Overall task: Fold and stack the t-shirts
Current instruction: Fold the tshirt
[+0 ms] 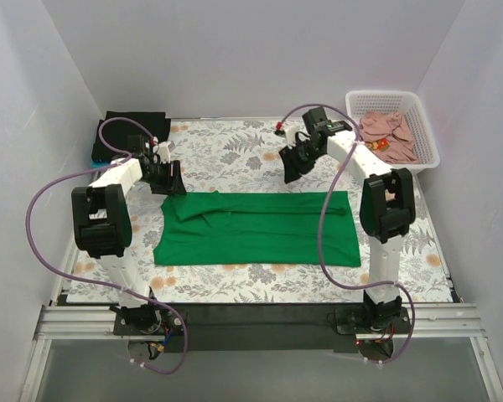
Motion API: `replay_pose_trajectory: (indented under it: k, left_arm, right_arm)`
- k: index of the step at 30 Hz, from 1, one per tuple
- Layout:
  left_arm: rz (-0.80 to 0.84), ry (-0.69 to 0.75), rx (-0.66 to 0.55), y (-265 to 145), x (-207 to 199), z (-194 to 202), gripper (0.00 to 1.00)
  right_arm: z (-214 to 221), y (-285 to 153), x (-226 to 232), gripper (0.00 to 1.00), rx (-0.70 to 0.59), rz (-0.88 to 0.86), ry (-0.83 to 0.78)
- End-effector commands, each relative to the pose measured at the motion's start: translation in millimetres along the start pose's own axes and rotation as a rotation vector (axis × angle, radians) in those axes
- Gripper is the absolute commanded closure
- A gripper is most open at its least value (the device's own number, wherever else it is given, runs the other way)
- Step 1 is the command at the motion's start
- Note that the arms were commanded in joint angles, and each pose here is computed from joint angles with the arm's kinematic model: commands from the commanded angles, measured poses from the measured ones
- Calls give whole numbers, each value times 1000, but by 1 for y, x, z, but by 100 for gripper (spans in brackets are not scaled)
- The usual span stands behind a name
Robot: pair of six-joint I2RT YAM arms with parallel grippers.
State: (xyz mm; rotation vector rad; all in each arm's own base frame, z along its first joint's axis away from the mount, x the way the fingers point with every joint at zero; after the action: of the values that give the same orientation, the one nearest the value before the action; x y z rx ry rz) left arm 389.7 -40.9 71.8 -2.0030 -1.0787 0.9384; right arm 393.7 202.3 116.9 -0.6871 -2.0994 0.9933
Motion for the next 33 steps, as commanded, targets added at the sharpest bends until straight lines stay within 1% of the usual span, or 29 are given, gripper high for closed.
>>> replay_pose_trajectory:
  k: [1,2,3,4,5,6,7,9,10,12,13,15,20,27,32,33]
  left_arm:
    - [-30,22,-61,-12,4,-22,49]
    - [-32,21,-60,-13,4,-22,49]
    - [-29,15,-54,-14,4,-20,49]
    - [-24,6,-53,-15,3,-19,49]
    - [-20,-3,-59,-18,3,-18,49]
    - [-4,-13,-61,-21,1,-17,49]
    - [6,-29,-58,-22,-1,-13,49]
    - [9,-46,-69,-29,-2,-11,49]
    - [11,-57,-68,-30,-2,-7,49]
    - [7,-74,-78,-35,-2,-6,49]
    - [7,-79,-80,-36,-2,-5,49]
    - [9,-95,-82,-35,-2,-3,49]
    - [19,-117,-72,-27,0,-1,50]
    - [45,-137,-80,-23,-2,-3,51]
    - [53,-141,-69,-22,-3,1,52]
    - [63,-135,-68,-22,-6,2,54]
  right_arm:
    - [-52,13,44,53,-102,-129,-5]
    - [-71,10,54,53,-145,-143,-18]
    - [-78,14,63,53,-153,-173,8]
    - [-85,29,75,53,-160,-200,4]
    - [-95,30,84,53,-183,-218,-1]
    - [-98,37,94,53,-182,-248,31]
    - [-102,50,106,53,-190,-274,20]
    - [-106,62,122,52,-197,-304,16]
    - [-103,75,134,52,-179,-320,24]
    - [-109,84,146,52,-203,-324,4]
    - [-107,95,154,52,-192,-335,5]
    - [-111,104,162,52,-213,-346,-9]
    - [-112,131,171,52,-225,-353,18]
    - [-105,157,177,50,-212,-337,20]
    - [-96,161,179,50,-191,-337,15]
    - [-98,155,181,51,-199,-340,5]
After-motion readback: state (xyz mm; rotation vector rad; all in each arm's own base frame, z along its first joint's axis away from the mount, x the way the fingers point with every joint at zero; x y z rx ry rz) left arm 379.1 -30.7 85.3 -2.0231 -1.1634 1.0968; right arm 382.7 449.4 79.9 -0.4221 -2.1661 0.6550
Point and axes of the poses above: each gripper's point midway between its finger pads, its own y axis out along the fingers, its own x axis along the line the jaws close on, z = x × y, the point moved 2 cm from there along -y, back along the fingers, and after that the axes turned 12 degrees about y, right-handed, at the moved point
